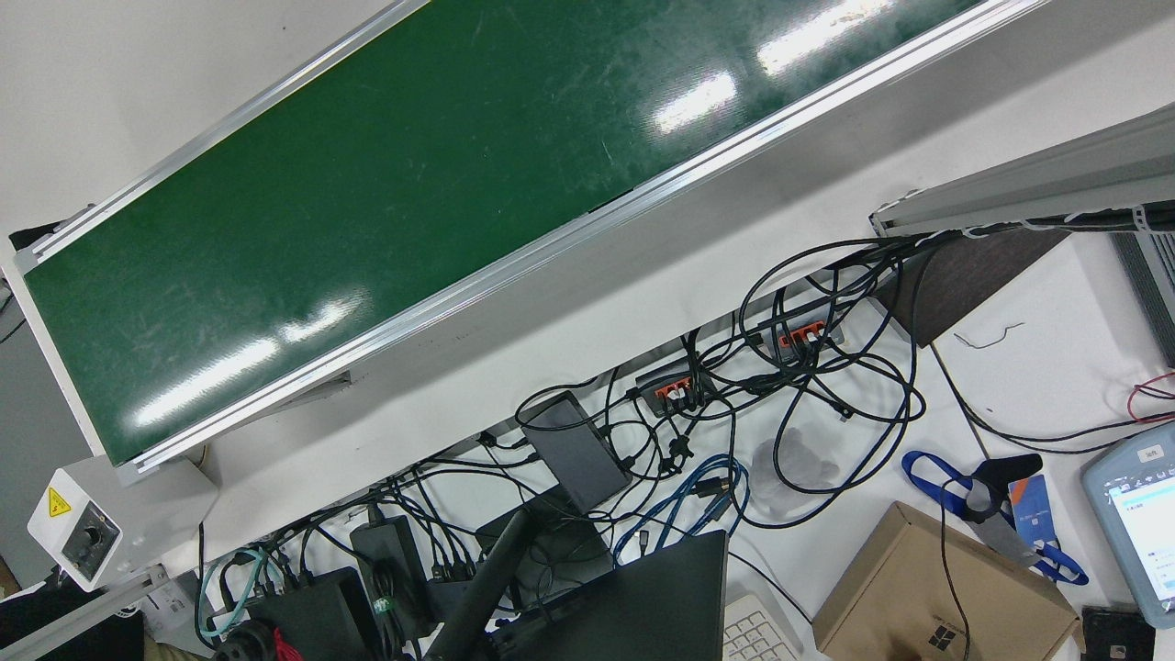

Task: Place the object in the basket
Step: 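Move the left hand forward over the conveyor toward the water bottle, then close the left hand's fingers around the clear water bottle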

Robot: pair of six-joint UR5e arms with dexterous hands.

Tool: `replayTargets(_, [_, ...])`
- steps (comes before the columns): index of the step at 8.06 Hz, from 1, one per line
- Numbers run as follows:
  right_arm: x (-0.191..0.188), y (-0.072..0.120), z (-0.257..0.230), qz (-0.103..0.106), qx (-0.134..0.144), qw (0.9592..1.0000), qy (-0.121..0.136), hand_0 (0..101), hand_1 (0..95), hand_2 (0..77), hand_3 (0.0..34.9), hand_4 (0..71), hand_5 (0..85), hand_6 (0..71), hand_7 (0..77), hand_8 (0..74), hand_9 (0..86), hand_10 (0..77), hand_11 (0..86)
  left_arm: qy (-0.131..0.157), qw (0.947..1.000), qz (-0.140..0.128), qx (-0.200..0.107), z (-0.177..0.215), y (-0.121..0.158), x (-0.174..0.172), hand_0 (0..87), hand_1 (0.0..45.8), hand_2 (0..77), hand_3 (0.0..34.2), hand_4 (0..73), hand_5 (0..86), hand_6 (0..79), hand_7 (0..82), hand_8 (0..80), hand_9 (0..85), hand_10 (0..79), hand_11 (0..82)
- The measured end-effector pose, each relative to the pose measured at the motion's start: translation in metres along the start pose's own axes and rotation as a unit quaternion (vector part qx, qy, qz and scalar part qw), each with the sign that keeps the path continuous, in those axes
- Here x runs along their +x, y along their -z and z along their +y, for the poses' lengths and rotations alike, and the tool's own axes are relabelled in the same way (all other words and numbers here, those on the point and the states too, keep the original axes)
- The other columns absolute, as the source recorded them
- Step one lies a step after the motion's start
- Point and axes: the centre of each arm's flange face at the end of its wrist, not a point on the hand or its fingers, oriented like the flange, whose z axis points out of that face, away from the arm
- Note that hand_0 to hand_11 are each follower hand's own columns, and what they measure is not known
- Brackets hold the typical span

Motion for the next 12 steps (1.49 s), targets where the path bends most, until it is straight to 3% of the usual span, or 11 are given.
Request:
replayTargets(1, [0.0,0.0,0.0,0.0,0.0,1.0,0.0,0,0.0,0.5,0.2,0.5,0.0,0.0,0.5,0.0,0.0,0.0,0.0,-0.001,1.0,-0.001,-0.002,0.0,0.0,-0.003,48.1,7.6,4.9,11.0,1.1,34.4,1.6,4.9,10.9,10.9,7.1,10.4])
replayTargets(2, [0.0,0.0,0.0,0.0,0.0,1.0,0.0,0,0.0,0.5,0.1,0.5,0.0,0.0,0.5,0.0,0.0,0.0,0.0,-0.003,1.0,-0.002,-0.003,0.001,0.0,-0.005,46.8,4.9,1.6,11.9,1.1,33.3,2.7,4.9,10.9,10.9,5.4,10.4])
replayTargets(12, [0.0,-0.001,0.0,0.0,0.0,1.0,0.0,0,0.0,0.5,0.2,0.5,0.0,0.0,0.5,0.0,0.0,0.0,0.0,-0.004,0.9999,-0.012,-0.007,0.003,-0.007,-0.02,46.5,6.0,1.6,12.4,4.4,34.9,6.0,6.5,13.1,14.2,7.1,11.4])
